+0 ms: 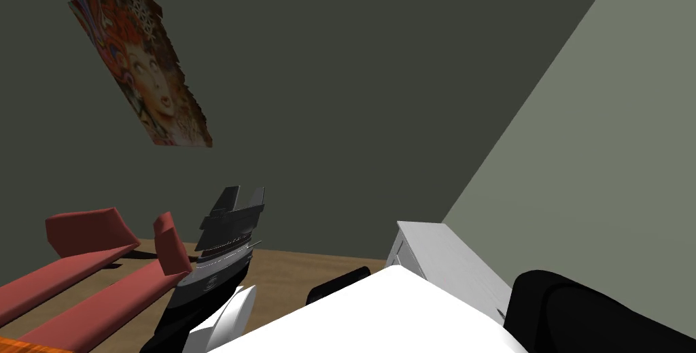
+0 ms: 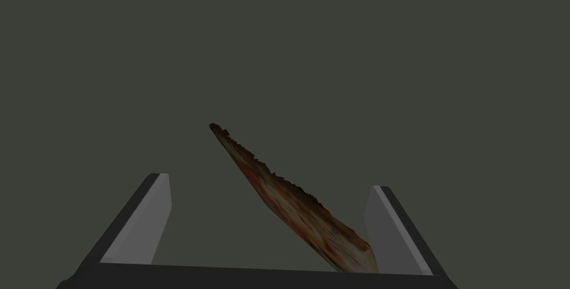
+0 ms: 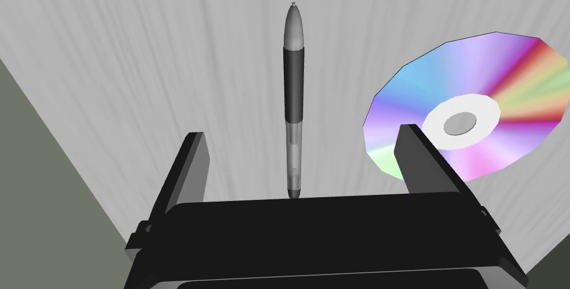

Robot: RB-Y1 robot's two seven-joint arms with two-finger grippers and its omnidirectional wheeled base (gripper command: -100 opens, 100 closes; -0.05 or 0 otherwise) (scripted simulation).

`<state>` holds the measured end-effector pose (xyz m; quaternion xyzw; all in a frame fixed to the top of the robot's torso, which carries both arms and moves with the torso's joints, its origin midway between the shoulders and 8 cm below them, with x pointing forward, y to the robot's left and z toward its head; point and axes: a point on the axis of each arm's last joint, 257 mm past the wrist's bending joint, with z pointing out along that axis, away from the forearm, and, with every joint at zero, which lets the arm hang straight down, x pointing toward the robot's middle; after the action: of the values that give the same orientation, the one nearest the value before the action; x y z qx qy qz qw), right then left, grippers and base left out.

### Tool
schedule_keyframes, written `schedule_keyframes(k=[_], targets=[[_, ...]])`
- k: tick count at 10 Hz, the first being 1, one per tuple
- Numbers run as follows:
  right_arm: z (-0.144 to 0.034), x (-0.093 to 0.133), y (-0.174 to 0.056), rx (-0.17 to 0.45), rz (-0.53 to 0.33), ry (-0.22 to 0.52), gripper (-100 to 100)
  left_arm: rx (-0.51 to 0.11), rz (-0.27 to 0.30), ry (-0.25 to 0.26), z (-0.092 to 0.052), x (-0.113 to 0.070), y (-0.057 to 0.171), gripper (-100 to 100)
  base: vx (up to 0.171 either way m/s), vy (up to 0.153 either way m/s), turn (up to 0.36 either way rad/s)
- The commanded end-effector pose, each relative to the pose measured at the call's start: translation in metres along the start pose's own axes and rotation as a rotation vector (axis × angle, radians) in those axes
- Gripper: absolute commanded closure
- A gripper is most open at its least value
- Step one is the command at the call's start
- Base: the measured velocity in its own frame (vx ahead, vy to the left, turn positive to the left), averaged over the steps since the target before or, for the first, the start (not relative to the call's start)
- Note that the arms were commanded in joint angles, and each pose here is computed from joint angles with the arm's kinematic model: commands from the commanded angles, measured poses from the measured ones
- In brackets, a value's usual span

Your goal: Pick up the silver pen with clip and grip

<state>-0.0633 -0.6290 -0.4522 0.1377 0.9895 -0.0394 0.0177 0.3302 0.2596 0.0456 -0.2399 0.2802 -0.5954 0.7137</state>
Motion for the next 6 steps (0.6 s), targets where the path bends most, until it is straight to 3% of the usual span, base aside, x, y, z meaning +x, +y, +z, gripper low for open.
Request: schedule_keyframes(k=[1, 4, 5, 6], targets=[[0.0080, 0.0066, 0.0030, 0.000, 0.006, -0.006, -100, 0.000, 0.000, 0.000, 0.0000, 0.0000, 0.0000, 0, -0.005, -0.029, 0.064], [0.0149, 0.0114, 0.0067, -0.003, 0.012, -0.009, -100, 0.000, 0.000, 0.000, 0.0000, 0.0000, 0.0000, 0, -0.011, -0.027, 0.034], [0.0155, 0.0118, 0.0069, -0.002, 0.011, -0.010, 100, 0.000, 0.000, 0.000, 0.0000, 0.0000, 0.0000, 0, 0.000, 0.000, 0.000], [0.0154, 0.0117, 0.0068, -0.002, 0.011, -0.010, 100, 0.000, 0.000, 0.000, 0.0000, 0.0000, 0.0000, 0, 0.000, 0.000, 0.000]])
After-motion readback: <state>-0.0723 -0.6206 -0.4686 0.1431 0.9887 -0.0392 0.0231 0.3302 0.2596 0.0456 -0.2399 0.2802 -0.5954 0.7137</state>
